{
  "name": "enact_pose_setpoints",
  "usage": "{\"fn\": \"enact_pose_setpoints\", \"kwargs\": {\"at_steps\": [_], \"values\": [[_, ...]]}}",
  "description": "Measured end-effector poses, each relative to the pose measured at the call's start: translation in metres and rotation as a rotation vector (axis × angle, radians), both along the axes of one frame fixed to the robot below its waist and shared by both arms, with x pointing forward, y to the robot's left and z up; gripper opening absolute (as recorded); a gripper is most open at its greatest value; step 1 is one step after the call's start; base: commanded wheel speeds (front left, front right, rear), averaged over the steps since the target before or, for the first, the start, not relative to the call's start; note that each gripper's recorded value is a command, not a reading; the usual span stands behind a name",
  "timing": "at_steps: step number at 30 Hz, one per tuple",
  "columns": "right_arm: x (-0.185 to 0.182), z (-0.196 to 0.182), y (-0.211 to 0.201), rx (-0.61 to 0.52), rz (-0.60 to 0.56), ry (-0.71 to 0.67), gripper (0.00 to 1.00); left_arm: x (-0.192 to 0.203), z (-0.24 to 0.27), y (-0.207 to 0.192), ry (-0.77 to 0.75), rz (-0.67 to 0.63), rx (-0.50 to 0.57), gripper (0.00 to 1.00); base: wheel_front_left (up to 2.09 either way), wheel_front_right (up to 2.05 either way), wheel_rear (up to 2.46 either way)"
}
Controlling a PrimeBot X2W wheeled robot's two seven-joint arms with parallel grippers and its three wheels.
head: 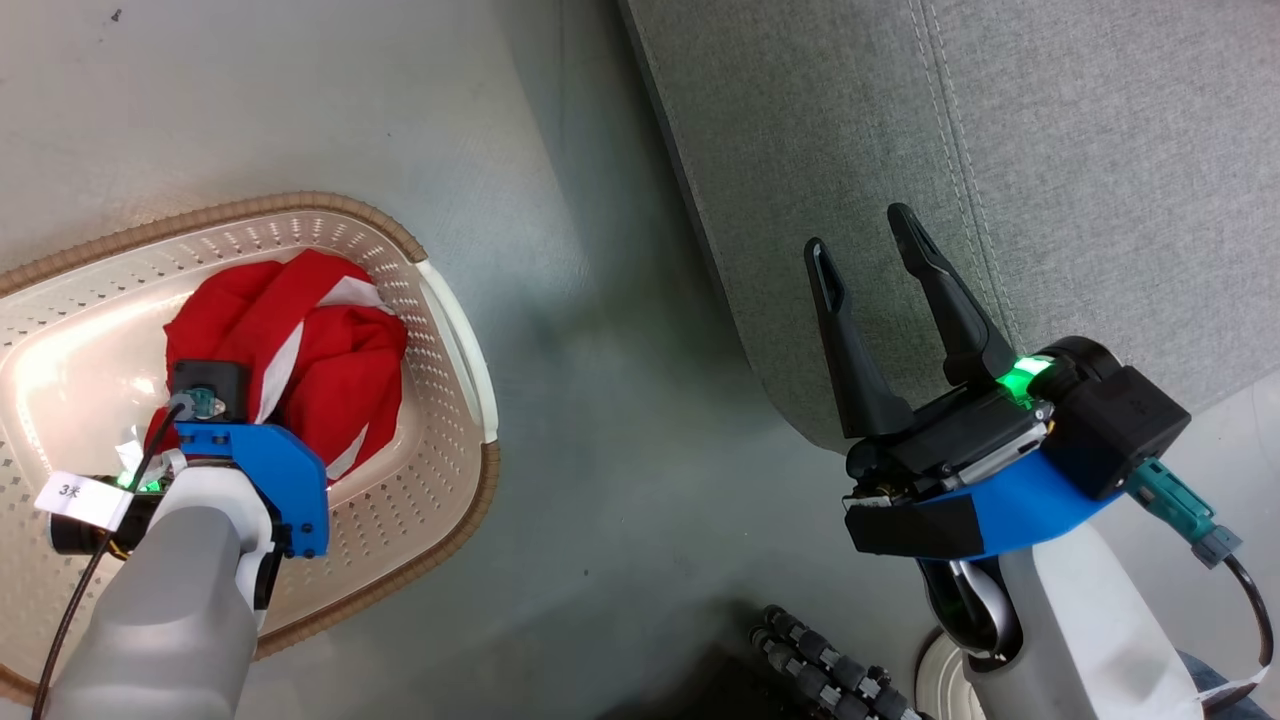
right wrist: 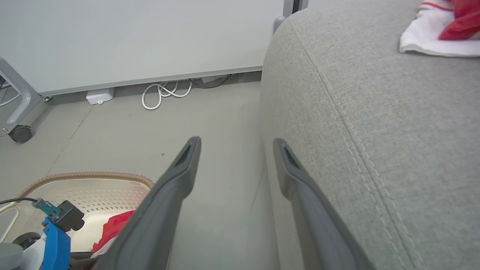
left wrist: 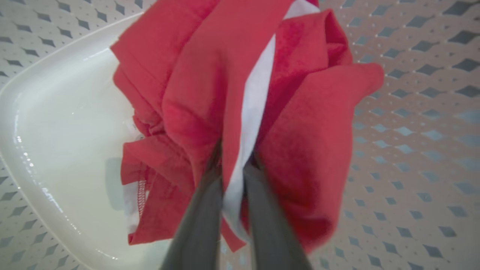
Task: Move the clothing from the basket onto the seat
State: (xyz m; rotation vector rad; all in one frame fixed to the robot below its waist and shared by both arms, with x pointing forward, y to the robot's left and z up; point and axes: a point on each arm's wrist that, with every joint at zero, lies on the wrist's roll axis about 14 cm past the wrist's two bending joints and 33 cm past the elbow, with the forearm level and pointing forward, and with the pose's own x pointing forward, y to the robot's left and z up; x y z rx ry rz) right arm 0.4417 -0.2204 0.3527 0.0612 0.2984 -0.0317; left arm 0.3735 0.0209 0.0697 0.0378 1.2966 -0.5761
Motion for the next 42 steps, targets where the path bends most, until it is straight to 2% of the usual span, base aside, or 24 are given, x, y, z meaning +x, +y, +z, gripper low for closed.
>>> {"fn": "enact_pose_setpoints", "kwargs": {"at_steps": [14,22,30,42], "values": [[0.001,0.005,0.004,0.0,0.013,-0.012,1.0,0.011,0.008,-0.004,-0.045,0.015,-0.028,0.0,0.0,0.0,0.0],[0.004,0.019,0.006,-0.015,0.029,-0.047,1.0,0.021,0.029,-0.011,-0.089,0.065,-0.067,0.0,0.0,0.0,0.0],[0.009,0.045,0.013,-0.029,0.058,-0.115,1.0,0.032,0.069,-0.012,-0.178,0.123,-0.12,0.0,0.0,0.0,0.0],[-0.007,0.084,0.03,-0.03,0.093,-0.191,1.0,0.025,0.159,-0.022,-0.36,0.105,-0.222,0.0,0.0,0.0,0.0]]}}
